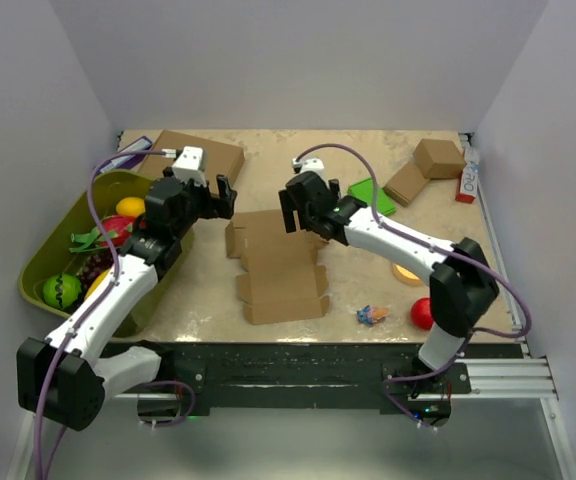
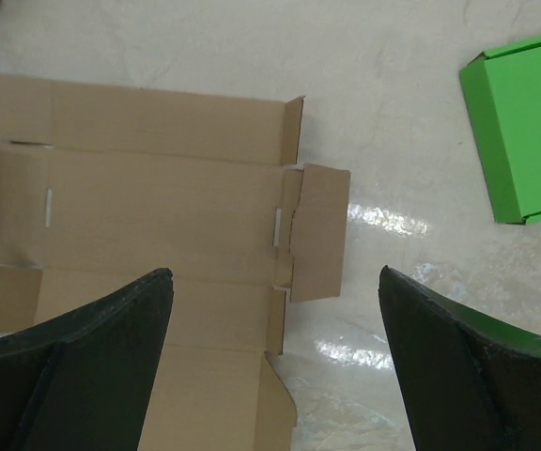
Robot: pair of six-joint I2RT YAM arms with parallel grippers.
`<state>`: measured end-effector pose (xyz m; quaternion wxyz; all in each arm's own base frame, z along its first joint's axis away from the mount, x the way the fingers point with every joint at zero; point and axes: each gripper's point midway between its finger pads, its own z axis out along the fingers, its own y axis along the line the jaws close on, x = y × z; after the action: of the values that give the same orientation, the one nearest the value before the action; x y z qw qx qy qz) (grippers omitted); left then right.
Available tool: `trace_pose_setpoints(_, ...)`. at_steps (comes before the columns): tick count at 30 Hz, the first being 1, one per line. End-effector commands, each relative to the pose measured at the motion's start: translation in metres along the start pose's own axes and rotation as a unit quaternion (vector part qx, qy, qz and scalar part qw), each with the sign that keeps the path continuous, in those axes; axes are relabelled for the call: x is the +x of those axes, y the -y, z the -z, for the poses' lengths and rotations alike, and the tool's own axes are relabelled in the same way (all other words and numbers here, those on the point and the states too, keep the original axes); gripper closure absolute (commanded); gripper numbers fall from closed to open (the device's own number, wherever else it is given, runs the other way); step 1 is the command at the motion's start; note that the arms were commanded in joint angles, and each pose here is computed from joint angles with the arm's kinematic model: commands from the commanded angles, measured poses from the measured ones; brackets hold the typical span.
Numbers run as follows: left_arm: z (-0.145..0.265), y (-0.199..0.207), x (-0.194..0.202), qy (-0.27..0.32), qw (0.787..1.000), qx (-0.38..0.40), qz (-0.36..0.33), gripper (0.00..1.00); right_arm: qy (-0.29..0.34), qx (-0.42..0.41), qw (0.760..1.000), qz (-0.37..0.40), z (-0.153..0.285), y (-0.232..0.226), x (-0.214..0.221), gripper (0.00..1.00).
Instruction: Fold the paper box
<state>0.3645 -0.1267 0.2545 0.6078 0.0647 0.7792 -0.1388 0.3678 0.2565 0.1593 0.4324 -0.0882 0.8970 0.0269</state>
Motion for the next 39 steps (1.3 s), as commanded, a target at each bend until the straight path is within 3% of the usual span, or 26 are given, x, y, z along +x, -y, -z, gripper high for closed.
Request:
trace_pose_setpoints(1, -0.007, 0.004, 0.002, -0.024, 1.0, 0.006, -0.004, 0.07, -0.028, 0.078, 0.996, 0.022, -0.01, 0.013, 0.011, 0.08)
trace_pose_setpoints(4, -0.014, 0.006, 0.014, -0.047, 0.999, 0.008, -0.008, 0.12, -0.035, 0.092, 0.995, 0.025, -0.021, 0.013, 0.02, 0.08)
trace_pose_setpoints(14, -0.027, 0.02, 0.042, -0.102, 0.994, 0.02, -0.025, 0.13, -0.049, 0.156, 0.985, 0.052, -0.065, 0.018, 0.042, 0.22)
trace_pose_setpoints(17, -0.028, 0.021, 0.048, -0.115, 0.993, 0.017, -0.032, 0.13, -0.045, 0.176, 0.982, 0.056, -0.069, 0.024, 0.043, 0.39)
trace_pose_setpoints(18, -0.029, 0.021, 0.048, -0.116, 0.993, 0.016, -0.033, 0.13, -0.044, 0.176, 0.982, 0.055, -0.071, 0.025, 0.043, 0.52)
trace_pose_setpoints(21, -0.029, 0.025, 0.05, -0.118, 0.992, 0.019, -0.036, 0.13, -0.05, 0.179, 0.981, 0.051, -0.07, 0.029, 0.044, 0.72)
trace_pose_setpoints(22, -0.029, 0.026, 0.051, -0.12, 0.992, 0.021, -0.037, 0.13, -0.051, 0.18, 0.981, 0.049, -0.069, 0.031, 0.045, 0.86)
trace_pose_setpoints(24, -0.03, 0.028, 0.054, -0.124, 0.991, 0.024, -0.037, 0.13, -0.044, 0.165, 0.985, 0.031, -0.063, 0.029, 0.039, 0.98)
trace_pose_setpoints(30, -0.035, 0.037, 0.067, -0.146, 0.988, 0.047, -0.028, 0.02, -0.029, 0.122, 0.992, -0.027, -0.045, 0.03, 0.031, 1.0)
trace_pose_setpoints(39, -0.047, 0.034, 0.099, -0.201, 0.978, 0.041, -0.026, 0.0, 0.003, 0.09, 0.993, -0.078, -0.017, 0.04, 0.01, 1.0)
